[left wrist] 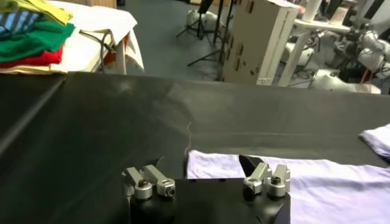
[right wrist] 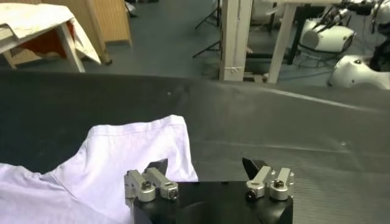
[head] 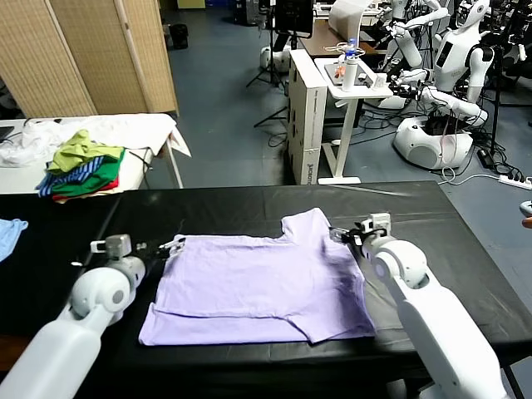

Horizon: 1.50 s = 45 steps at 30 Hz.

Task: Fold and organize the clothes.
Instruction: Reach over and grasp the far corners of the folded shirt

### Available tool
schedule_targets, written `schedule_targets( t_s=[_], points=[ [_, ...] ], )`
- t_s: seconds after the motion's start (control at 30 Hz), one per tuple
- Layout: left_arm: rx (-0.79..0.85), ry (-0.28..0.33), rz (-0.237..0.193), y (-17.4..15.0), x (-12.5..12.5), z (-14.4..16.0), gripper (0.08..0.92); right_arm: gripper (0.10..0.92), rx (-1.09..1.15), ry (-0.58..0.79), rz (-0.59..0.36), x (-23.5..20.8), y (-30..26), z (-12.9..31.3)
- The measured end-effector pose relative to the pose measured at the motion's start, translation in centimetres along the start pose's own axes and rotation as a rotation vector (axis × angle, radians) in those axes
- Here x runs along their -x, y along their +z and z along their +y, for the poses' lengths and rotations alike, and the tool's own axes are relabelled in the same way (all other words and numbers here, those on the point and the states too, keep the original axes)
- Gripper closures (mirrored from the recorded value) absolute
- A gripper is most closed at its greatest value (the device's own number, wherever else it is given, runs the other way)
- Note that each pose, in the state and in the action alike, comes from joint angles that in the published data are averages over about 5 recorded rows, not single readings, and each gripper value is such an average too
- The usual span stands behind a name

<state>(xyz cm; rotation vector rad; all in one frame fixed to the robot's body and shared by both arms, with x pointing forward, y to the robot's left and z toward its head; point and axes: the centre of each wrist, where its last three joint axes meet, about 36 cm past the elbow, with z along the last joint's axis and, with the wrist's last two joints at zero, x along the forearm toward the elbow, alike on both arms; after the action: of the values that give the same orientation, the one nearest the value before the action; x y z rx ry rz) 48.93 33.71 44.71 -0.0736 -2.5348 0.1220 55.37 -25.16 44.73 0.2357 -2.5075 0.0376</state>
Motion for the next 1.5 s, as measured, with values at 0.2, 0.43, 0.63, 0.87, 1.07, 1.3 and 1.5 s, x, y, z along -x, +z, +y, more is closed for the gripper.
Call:
schedule_targets(
  t_s=[0.2,0.43,0.63,0.87,1.07,1.3,1.5],
  points=[
    [-0.005,-0.001,0.009,-0.2,1.3,0.0,0.092,0.223,-0.004,-0.005,0.007,0.7,-0.2,0.2],
    [-0.012,-0.006,0.016,0.1,2.1,0.0,0.153,0.376,0.004,-0.004,0.02,1.4,0.0,0.2],
    [-0.005,0.002,0.019,0.3,2.3,-0.1,0.398,0.553,0.009,-0.005,0.024,1.7,0.1,0.4],
    [0.002,0.011,0.024,0.9,2.4,-0.1,0.747,0.797,0.008,-0.012,0.024,1.5,0.3,0.6],
    [0.001,0.016,0.019,0.9,2.3,-0.2,0.843,0.883,0.013,-0.02,0.004,1.0,0.5,0.4],
    [-0.003,0.022,-0.003,0.5,1.9,-0.4,0.853,0.883,0.045,-0.04,-0.118,-0.2,0.8,-0.2],
    [0.002,0.021,-0.033,0.1,0.4,0.0,0.853,0.883,0.058,-0.044,-0.14,-2.1,0.9,-0.7]
  ],
)
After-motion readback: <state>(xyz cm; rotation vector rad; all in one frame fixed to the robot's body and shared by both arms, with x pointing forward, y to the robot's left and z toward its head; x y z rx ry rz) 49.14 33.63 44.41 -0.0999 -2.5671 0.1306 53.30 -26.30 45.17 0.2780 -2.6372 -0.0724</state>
